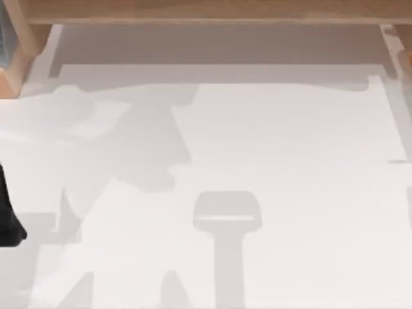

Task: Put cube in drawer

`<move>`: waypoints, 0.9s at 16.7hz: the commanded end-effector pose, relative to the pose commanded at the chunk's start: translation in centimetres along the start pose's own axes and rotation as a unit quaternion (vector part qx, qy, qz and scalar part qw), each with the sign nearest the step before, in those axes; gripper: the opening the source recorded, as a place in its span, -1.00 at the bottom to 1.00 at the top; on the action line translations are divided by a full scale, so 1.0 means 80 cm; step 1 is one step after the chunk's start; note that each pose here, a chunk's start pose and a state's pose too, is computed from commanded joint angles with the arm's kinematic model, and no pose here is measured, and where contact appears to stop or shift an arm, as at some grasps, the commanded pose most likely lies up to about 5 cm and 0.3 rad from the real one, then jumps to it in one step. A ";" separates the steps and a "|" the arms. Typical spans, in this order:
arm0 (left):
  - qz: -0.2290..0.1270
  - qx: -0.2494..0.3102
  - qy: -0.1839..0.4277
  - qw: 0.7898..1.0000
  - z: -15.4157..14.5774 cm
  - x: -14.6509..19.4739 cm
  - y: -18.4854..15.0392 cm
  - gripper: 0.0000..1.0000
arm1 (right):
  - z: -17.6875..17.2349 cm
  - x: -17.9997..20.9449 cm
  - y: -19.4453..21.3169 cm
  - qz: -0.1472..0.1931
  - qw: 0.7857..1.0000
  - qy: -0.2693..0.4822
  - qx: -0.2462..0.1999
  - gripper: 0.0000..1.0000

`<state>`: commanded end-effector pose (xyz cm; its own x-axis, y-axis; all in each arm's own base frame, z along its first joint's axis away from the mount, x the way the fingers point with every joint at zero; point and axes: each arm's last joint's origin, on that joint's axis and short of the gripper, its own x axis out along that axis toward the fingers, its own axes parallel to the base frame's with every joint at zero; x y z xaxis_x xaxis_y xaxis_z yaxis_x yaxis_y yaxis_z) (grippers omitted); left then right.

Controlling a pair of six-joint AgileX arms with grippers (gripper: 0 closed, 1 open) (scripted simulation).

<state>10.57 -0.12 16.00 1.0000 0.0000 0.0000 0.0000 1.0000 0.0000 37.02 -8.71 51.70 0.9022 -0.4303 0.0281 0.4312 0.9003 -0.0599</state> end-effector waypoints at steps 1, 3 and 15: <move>0.000 0.000 0.000 1.000 0.000 0.000 0.000 1.00 | -0.005 0.008 -0.022 -0.021 0.999 0.034 -0.018 -1.00; 0.000 0.000 0.000 1.000 0.000 0.000 0.000 1.00 | -0.028 0.026 -0.059 -0.051 0.990 0.120 -0.055 -1.00; 0.000 0.000 0.000 1.000 0.000 0.000 0.000 1.00 | -0.344 0.145 -0.037 0.141 0.740 0.639 -0.154 -1.00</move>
<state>10.57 -0.12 16.00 1.0000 0.0000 0.0000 0.0000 1.0000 0.0000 46.20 -18.24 24.76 0.1345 -0.1157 -0.9841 0.0278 0.9932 -0.1129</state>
